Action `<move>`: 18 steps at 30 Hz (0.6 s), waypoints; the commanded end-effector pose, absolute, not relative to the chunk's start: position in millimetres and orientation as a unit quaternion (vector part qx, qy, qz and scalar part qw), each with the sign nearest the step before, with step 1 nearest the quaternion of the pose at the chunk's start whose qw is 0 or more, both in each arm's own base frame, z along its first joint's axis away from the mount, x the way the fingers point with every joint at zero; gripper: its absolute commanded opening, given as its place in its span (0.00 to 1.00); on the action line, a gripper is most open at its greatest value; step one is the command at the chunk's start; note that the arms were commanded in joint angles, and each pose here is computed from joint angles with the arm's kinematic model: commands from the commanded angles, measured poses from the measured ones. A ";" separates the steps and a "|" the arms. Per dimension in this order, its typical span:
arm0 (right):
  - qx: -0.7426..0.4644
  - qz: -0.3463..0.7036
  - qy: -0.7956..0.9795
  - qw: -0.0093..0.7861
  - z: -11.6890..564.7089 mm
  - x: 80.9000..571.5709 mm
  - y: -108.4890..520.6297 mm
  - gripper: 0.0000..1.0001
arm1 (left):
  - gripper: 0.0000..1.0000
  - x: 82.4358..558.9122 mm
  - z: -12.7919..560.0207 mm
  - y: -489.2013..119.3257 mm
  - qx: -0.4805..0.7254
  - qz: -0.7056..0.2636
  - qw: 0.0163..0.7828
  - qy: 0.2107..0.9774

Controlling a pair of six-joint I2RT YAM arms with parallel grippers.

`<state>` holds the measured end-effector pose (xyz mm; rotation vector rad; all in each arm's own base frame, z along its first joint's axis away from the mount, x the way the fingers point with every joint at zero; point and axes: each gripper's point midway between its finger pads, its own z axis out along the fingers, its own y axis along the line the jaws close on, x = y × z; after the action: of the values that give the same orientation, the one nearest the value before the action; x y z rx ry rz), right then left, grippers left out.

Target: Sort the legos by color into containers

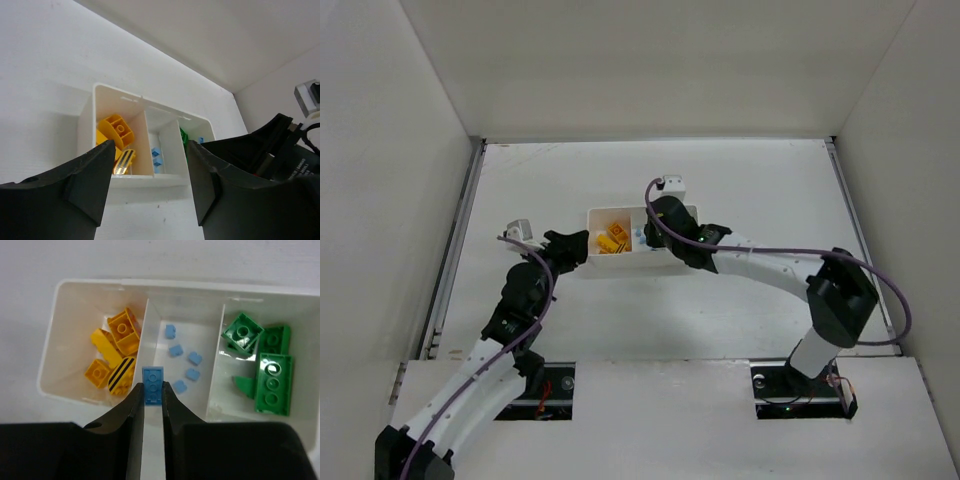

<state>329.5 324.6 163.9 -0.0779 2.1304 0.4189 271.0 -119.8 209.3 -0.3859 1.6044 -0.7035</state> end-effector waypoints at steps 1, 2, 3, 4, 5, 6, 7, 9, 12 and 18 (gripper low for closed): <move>-0.043 0.197 0.845 0.496 182.9 356.7 348.3 0.14 | 0.60 275.0 201.5 -103.9 -0.189 -0.281 0.630 0.699; -0.039 0.197 0.845 0.496 181.6 361.3 350.0 0.16 | 0.65 276.1 201.1 -101.2 -0.193 -0.278 0.631 0.698; -0.035 0.198 0.844 0.497 181.6 364.3 351.0 0.18 | 0.72 277.4 199.9 -97.9 -0.197 -0.273 0.632 0.698; -0.032 0.197 0.844 0.499 181.4 366.5 351.7 0.22 | 1.00 277.9 197.9 -95.7 -0.198 -0.269 0.632 0.699; -0.029 0.196 0.842 0.502 182.3 368.6 351.3 0.28 | 1.00 278.5 196.5 -93.2 -0.202 -0.266 0.631 0.700; -0.028 0.193 0.841 0.505 182.6 370.4 350.1 0.36 | 1.00 278.6 193.6 -90.8 -0.206 -0.263 0.628 0.703; -0.025 0.191 0.840 0.507 183.6 371.0 348.0 0.41 | 1.00 278.9 193.0 -88.8 -0.212 -0.261 0.628 0.702; -0.022 0.193 0.838 0.510 188.6 368.7 344.2 0.47 | 1.00 279.7 190.7 -85.1 -0.217 -0.255 0.629 0.702; -0.022 0.202 0.829 0.520 200.4 363.3 339.9 0.57 | 1.00 282.4 184.9 -77.5 -0.229 -0.243 0.626 0.704; -0.005 0.218 0.806 0.550 232.6 347.5 314.6 0.58 | 1.00 283.3 184.3 -75.3 -0.242 -0.245 0.621 0.704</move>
<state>345.3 323.7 182.3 -0.0759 2.0524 0.4509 281.8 -78.6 180.1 -0.5347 1.6402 -0.5620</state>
